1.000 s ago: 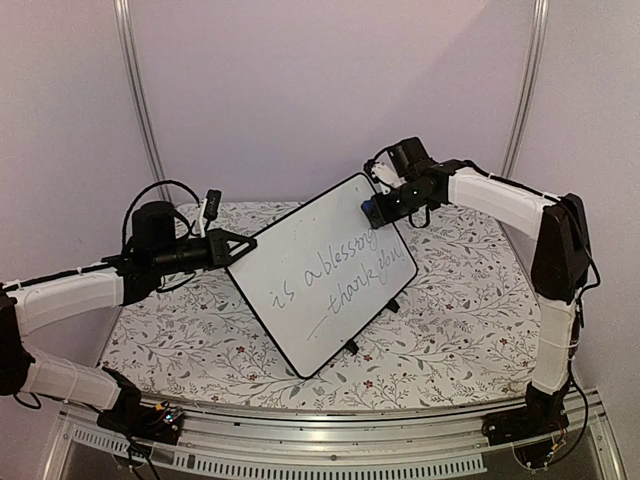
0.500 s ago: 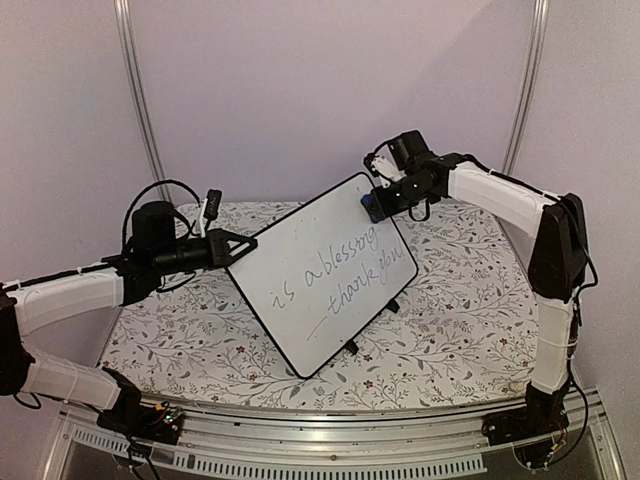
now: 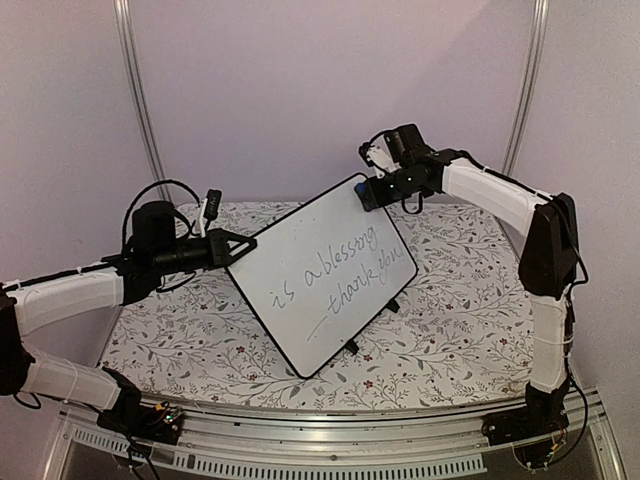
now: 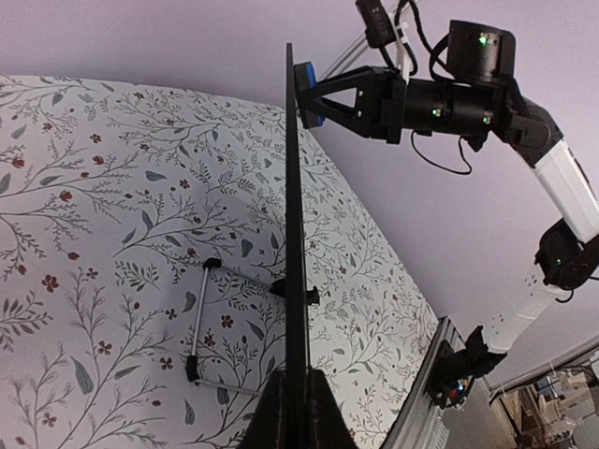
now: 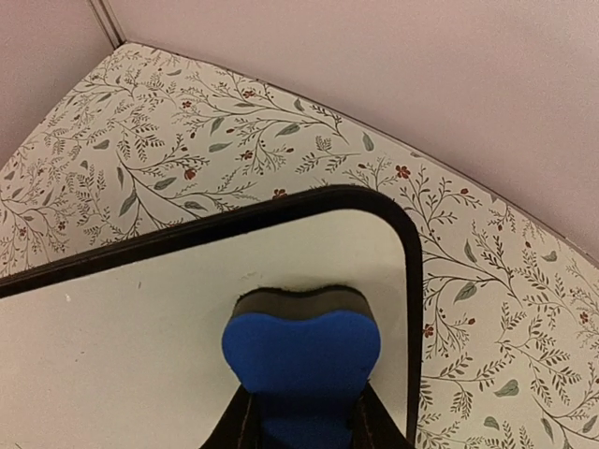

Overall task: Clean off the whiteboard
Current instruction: Erase the whiteboard on the whiteboard stand.

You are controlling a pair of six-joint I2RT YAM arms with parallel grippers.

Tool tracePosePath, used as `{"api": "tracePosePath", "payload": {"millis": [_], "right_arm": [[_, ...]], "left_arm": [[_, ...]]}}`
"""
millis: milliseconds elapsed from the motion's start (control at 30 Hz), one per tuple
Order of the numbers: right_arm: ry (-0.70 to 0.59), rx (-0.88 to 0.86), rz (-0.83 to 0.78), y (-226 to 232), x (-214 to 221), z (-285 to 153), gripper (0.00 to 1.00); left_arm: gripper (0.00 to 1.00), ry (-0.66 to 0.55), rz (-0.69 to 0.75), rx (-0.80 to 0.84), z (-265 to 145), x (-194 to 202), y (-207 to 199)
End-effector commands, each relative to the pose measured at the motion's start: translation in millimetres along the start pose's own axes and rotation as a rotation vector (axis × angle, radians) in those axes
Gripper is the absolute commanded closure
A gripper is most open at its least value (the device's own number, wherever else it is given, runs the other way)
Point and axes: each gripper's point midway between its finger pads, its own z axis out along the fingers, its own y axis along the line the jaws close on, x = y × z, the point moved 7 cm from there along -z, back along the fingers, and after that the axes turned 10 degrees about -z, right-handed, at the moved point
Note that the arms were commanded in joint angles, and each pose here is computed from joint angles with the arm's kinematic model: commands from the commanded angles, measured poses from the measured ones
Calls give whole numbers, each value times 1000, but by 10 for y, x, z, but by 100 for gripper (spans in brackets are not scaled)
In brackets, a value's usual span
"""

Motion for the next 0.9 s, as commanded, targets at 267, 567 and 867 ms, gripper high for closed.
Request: {"api": "tracePosePath", "payload": {"millis": [267,567,867], "right_arm": [[179,-58,0,161,771,47,100],[109,-61,0,149,531,-84,100],[29,-15,15,48,147,40,100]], "left_arm": [[100,96,160,236,17,86,-456],[100,94,159,232,20,83,-451],[100,98,158,232,25,92,-447]]}}
